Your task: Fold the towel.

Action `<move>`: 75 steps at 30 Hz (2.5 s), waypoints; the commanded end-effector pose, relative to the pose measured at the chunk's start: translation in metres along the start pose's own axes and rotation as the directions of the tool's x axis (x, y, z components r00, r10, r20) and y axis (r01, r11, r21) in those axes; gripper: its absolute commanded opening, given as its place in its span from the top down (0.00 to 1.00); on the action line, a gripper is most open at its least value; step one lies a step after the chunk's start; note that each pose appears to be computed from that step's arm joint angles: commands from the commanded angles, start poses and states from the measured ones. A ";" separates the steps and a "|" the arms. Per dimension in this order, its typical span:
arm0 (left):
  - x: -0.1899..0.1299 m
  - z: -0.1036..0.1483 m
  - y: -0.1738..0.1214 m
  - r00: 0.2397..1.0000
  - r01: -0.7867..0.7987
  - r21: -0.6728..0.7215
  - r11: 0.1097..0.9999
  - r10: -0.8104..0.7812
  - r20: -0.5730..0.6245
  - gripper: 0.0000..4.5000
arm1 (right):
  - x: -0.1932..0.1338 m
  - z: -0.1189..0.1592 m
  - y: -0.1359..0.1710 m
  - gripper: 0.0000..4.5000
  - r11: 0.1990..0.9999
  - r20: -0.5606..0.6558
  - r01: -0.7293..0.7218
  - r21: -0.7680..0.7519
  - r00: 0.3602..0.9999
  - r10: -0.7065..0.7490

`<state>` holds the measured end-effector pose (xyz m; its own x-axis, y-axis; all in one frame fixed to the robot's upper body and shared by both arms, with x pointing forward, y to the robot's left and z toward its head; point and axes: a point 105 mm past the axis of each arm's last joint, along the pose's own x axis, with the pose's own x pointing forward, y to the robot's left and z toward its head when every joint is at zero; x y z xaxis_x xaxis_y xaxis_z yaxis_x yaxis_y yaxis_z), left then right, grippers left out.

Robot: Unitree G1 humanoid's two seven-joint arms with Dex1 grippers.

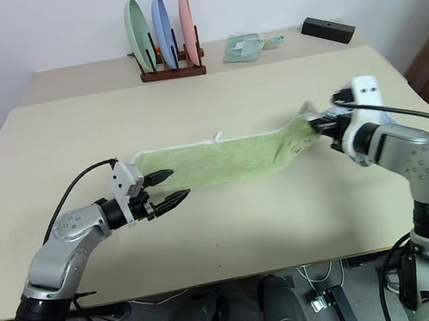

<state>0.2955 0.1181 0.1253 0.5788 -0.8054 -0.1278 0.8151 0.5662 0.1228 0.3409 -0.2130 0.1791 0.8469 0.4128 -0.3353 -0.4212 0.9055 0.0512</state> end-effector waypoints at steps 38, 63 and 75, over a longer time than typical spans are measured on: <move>-0.032 -0.016 -0.008 0.986 -0.168 -0.159 0.973 0.166 -0.028 0.23 | 0.076 -0.015 0.073 1.00 0.896 0.094 -0.280 -0.345 0.939 0.330; -0.049 -0.043 -0.016 0.882 -0.364 -0.785 0.501 0.457 -0.117 0.00 | 0.048 0.029 0.100 0.02 0.762 0.209 -0.289 -0.579 0.851 0.482; -0.032 -0.047 0.058 0.760 -0.323 -0.941 0.100 0.621 -0.194 0.00 | 0.048 0.022 0.115 0.02 0.723 0.188 -0.294 -0.625 0.843 0.505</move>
<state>0.3246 0.1715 0.1016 0.9473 -0.2762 -0.1621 -0.0057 0.4914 -0.8709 0.3461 -0.0930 0.1725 0.5756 0.8063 -0.1358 -0.7759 0.4862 -0.4019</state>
